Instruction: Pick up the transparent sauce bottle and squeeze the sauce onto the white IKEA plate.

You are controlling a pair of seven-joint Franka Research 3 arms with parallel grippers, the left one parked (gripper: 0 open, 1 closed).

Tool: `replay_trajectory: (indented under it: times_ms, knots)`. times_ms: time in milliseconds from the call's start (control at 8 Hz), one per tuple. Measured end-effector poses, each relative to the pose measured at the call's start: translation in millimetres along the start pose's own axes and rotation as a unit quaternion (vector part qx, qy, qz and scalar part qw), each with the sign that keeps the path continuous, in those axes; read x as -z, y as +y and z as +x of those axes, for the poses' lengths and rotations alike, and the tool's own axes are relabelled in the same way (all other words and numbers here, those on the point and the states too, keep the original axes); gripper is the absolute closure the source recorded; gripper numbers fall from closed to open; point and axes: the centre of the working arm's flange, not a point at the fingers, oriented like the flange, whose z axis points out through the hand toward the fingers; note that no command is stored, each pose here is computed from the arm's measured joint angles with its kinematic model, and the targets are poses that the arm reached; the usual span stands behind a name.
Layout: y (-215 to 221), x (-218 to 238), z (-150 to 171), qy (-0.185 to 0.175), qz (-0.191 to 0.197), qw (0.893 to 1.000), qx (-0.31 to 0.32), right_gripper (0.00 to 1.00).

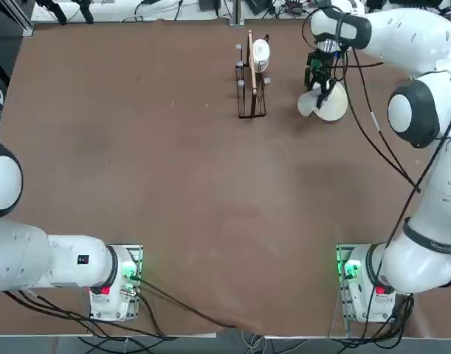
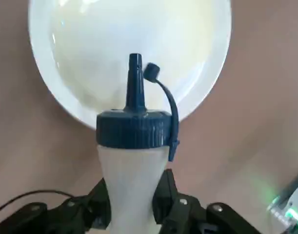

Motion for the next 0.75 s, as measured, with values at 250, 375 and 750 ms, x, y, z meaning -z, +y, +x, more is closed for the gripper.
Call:
replay_trajectory:
  times_ms: [250,375,750]
  knots:
    - [-5,11,-5,0.064,-0.022,0.998,-0.021,0.62]
    - [-10,11,-13,0.097,-0.035,0.994,-0.038,0.62]
    - [-27,15,-41,0.217,-0.057,0.968,-0.112,0.62]
